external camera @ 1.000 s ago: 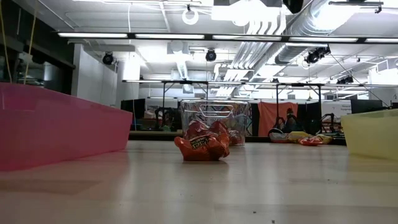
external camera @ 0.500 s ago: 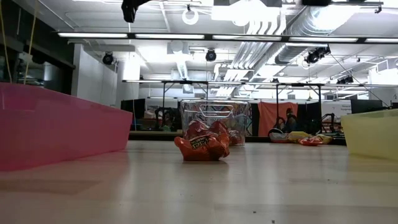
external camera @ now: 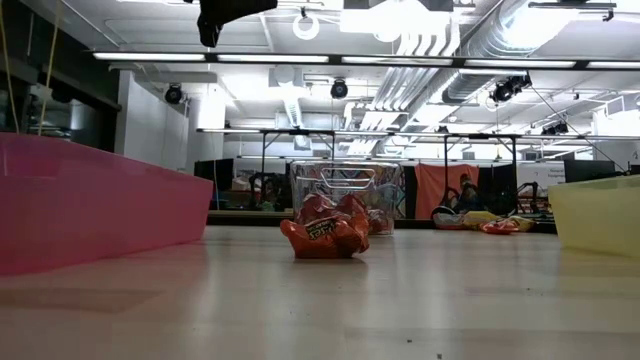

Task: Sort candy
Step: Put the yellow candy into the pink bin

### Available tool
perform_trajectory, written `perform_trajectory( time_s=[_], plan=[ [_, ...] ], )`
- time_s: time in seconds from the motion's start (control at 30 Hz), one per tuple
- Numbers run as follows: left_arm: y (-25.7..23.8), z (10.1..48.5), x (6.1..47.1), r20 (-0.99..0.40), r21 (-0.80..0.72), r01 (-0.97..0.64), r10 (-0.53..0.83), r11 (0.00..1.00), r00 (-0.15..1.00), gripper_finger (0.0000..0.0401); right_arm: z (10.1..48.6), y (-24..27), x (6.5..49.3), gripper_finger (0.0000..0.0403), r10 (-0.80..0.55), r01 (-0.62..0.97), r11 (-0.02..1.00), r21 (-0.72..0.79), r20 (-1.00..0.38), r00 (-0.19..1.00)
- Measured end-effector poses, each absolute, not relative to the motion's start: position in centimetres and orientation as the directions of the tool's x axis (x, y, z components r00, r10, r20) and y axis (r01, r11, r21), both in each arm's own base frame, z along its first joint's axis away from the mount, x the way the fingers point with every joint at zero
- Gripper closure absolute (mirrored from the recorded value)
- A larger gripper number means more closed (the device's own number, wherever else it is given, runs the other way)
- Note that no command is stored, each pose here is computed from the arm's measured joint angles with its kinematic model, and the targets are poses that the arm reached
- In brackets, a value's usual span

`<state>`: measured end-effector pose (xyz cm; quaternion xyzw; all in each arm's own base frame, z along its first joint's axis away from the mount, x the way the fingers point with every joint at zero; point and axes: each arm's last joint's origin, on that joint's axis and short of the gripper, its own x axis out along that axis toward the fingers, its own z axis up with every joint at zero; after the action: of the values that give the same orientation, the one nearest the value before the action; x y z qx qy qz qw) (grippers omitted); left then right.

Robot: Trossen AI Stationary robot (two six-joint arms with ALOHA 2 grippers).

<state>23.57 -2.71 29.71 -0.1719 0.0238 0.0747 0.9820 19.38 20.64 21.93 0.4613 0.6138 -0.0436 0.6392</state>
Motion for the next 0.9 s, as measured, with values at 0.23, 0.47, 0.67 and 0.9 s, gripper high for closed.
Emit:
perform_trajectory(
  time_s=[0.23, 0.47, 0.67, 0.9],
  plan=[
    [-2.7, 29.7, 23.6, -0.073, -0.334, -0.154, 0.137, 0.93, 0.988, 0.0199, 16.9, 23.1, 19.0, 0.0153, 0.473, 0.735, 0.598, 0.32, -0.881, 0.0],
    [-2.7, 29.7, 23.6, -0.073, -0.334, -0.154, 0.137, 0.93, 0.988, 0.0199, 13.9, 23.3, 19.0, 0.0153, 0.365, 0.794, 0.585, 0.165, -0.928, -0.076],
    [-2.7, 29.7, 23.6, -0.073, -0.334, -0.154, 0.138, 0.93, 0.988, 0.0199, 12.7, 23.5, 19.1, 0.0162, 0.338, 0.795, 0.595, 0.121, -0.935, -0.11],
    [-2.6, 30.2, 23.2, -0.047, -0.337, -0.151, 0.144, 0.929, 0.988, 0.0199, 14.9, 23.0, 18.9, 0.0345, 0.234, 0.723, 0.684, 0.092, -0.967, -0.098]
  ],
)
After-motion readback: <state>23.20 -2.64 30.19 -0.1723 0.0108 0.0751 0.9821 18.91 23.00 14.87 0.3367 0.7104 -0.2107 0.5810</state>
